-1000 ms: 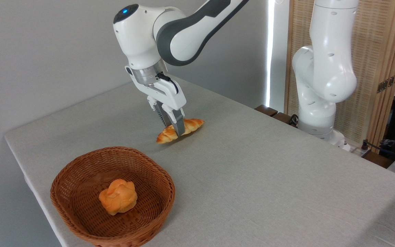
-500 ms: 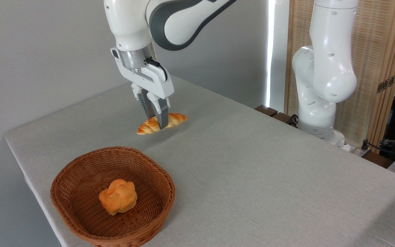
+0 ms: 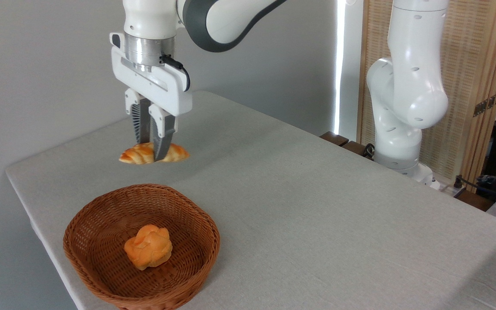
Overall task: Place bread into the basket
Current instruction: 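Lift the braided roll and carry it over the wicker basket, then open the gripper to drop the roll beside the orange bun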
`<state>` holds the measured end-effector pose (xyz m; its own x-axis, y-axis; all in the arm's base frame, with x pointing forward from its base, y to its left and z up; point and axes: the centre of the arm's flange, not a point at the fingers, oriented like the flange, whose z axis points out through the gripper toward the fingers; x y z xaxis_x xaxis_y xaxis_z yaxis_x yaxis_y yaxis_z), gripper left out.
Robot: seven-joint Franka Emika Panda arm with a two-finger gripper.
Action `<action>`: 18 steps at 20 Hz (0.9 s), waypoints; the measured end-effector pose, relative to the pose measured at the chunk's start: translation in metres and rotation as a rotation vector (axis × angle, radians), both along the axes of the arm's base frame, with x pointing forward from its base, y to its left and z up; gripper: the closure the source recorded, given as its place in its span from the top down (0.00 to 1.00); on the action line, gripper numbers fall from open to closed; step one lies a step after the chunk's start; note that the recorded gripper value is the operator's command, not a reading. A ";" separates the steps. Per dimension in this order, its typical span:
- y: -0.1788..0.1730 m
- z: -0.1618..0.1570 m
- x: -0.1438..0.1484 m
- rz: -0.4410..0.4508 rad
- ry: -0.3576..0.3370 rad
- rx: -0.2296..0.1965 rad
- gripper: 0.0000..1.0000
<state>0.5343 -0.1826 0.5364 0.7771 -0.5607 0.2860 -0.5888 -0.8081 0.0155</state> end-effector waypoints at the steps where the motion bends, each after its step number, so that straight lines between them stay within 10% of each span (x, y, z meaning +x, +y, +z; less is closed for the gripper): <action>1: 0.004 0.001 0.005 0.012 -0.027 -0.008 0.49; 6: 0.018 -0.002 0.027 0.059 -0.124 -0.027 0.55; 10: 0.027 -0.009 0.043 0.087 -0.154 -0.024 1.00; 18: 0.024 -0.029 0.053 0.071 -0.167 0.027 1.00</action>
<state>0.5876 -0.1582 0.5074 0.7580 -0.5154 0.3998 -0.5230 -0.8465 -0.0996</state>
